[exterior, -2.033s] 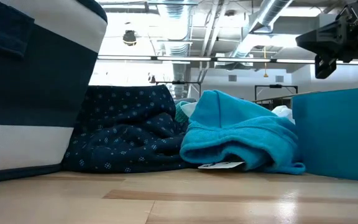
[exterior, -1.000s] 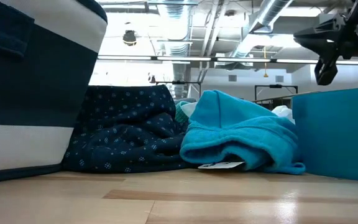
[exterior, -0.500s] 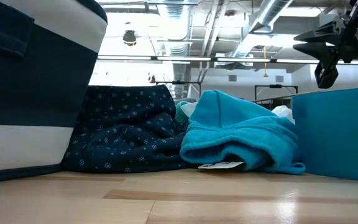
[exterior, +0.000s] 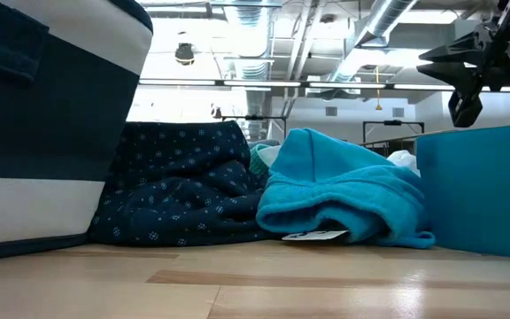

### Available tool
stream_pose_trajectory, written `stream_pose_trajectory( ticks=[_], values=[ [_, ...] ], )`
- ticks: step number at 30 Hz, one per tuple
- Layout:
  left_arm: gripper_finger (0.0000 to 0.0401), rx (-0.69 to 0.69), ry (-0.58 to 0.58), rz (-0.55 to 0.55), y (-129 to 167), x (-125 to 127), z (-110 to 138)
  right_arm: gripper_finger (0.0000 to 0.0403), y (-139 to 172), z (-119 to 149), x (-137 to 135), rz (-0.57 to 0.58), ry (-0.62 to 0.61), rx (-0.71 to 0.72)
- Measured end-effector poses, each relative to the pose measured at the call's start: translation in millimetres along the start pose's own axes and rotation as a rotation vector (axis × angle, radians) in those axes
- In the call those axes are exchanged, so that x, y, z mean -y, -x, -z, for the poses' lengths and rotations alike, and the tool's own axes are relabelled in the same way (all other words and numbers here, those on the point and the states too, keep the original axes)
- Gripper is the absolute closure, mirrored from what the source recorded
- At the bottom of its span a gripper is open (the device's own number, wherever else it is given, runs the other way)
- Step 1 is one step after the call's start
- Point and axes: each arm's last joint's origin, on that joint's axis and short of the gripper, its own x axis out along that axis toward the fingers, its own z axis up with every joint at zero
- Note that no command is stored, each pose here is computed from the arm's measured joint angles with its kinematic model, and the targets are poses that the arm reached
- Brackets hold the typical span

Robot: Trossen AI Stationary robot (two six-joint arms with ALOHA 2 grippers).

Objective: Pick & Place Cloths
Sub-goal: Put the blue shirt into the laundry organizer

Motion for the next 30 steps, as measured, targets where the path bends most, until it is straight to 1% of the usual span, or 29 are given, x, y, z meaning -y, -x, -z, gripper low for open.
stream_pose_trajectory(
  ticks=[3,7,10,13,15,20,22,26,30],
  values=[
    [0.0171,-0.174,-0.020,-0.143,-1,-16,17,0.0342,0,0,0,-0.001,0.001,-0.002],
    [0.0160,-0.367,-0.109,-0.266,-10,-27,43,0.0342,0,0,0,0.000,0.002,-0.004],
    [0.0153,-0.411,-0.172,-0.344,-18,-34,62,0.0342,0,1,1,0.009,0.008,-0.012],
    [0.0147,-0.456,-0.196,-0.387,-26,-42,85,0.0342,0,2,2,0.029,0.012,-0.011],
    [0.0143,-0.465,-0.191,-0.398,-30,-46,99,0.0342,0,2,2,0.032,0.014,-0.013],
    [0.0137,-0.372,-0.115,-0.408,-35,-57,128,0.0342,0,3,3,0.039,0.018,-0.018],
    [0.0136,-0.341,-0.104,-0.414,-35,-62,139,0.0342,0,3,3,0.041,0.020,-0.021],
    [0.0136,-0.368,-0.106,-0.451,-33,-73,164,0.0342,0,4,3,0.048,0.005,-0.026],
    [0.0136,-0.391,-0.115,-0.459,-35,-77,183,0.0342,0,4,4,0.050,0.002,-0.027]
  ],
)
